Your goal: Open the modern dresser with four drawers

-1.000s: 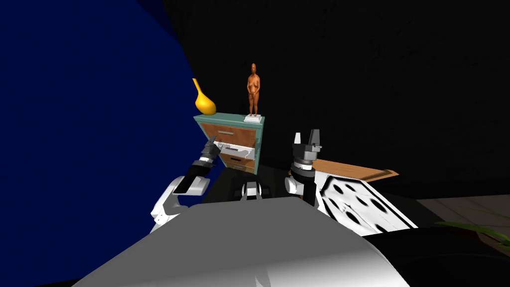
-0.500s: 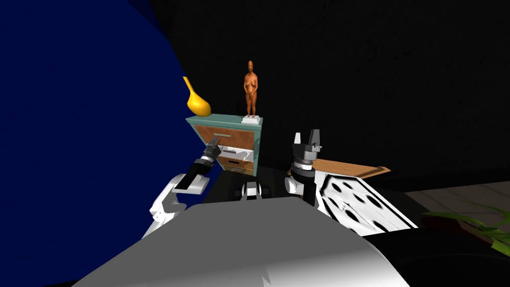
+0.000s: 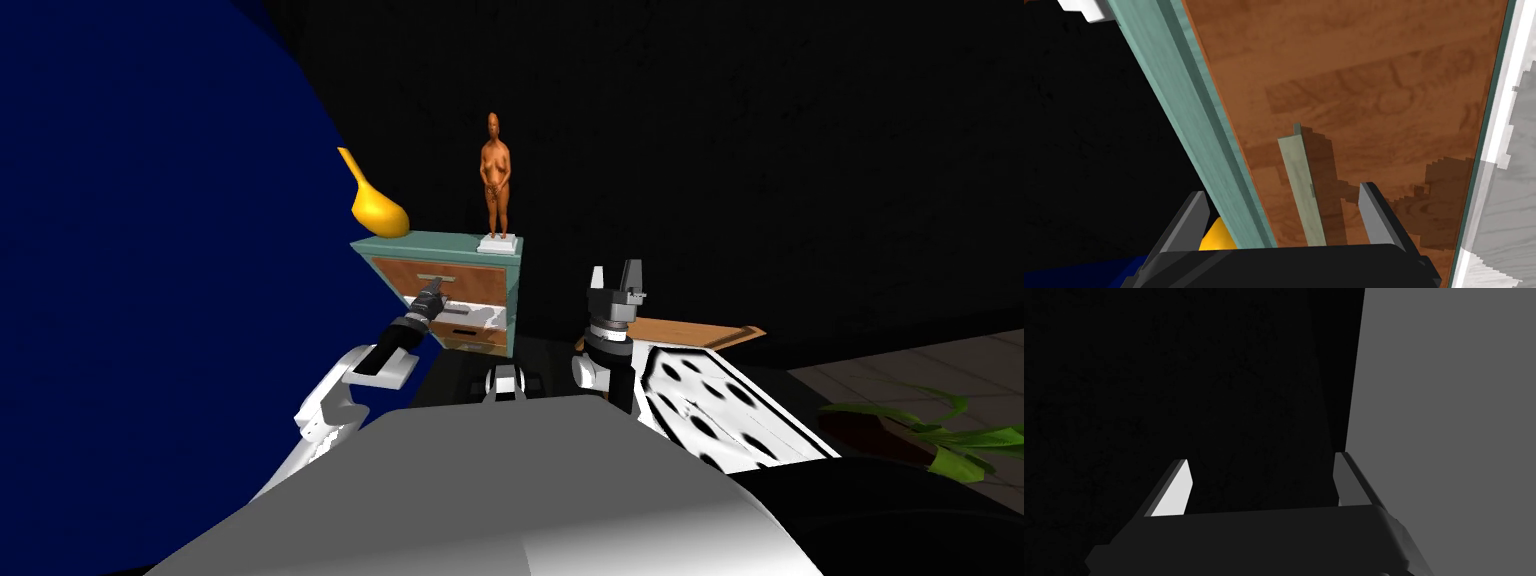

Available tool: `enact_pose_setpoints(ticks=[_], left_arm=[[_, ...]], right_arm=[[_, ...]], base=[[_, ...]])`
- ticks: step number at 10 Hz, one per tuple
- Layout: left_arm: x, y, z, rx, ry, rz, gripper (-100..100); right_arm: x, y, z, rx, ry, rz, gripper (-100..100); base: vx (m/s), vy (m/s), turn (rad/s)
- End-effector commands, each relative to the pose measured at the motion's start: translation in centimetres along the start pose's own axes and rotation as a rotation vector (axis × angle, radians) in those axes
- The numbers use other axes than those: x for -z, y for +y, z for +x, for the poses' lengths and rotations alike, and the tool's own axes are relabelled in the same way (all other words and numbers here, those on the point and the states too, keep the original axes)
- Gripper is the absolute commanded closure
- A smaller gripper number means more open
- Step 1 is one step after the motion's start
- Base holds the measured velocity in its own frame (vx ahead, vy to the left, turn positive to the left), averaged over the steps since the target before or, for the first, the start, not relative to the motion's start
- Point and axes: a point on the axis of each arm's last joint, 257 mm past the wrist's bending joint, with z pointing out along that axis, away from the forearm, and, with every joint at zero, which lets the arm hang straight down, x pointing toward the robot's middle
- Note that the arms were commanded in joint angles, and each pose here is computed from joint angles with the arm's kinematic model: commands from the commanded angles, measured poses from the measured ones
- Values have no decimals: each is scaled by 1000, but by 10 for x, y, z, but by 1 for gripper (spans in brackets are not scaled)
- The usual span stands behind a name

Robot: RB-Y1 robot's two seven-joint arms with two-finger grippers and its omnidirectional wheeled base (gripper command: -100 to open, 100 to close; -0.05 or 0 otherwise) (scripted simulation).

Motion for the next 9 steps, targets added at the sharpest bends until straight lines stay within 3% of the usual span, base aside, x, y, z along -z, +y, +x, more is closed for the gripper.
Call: enact_pose_setpoints(ticks=[1,4,7,8,9], left_arm=[[-3,10,-4,-25,-5,-52,-100],[-3,17,-7,-43,-12,-96,-100],[-4,14,-7,-40,-12,-87,-100],[-4,14,-8,-40,-13,-88,100],[0,10,-4,-40,-4,-83,100]], right_arm=[[0,0,0,0,0,0,0],[0,0,0,0,0,0,0],[0,0,0,0,0,0,0],[0,0,0,0,0,0,0],[0,0,0,0,0,0,0]], base=[[75,32,-83],[66,19,-83],[67,1,-21],[10,-1,2],[-81,26,85]])
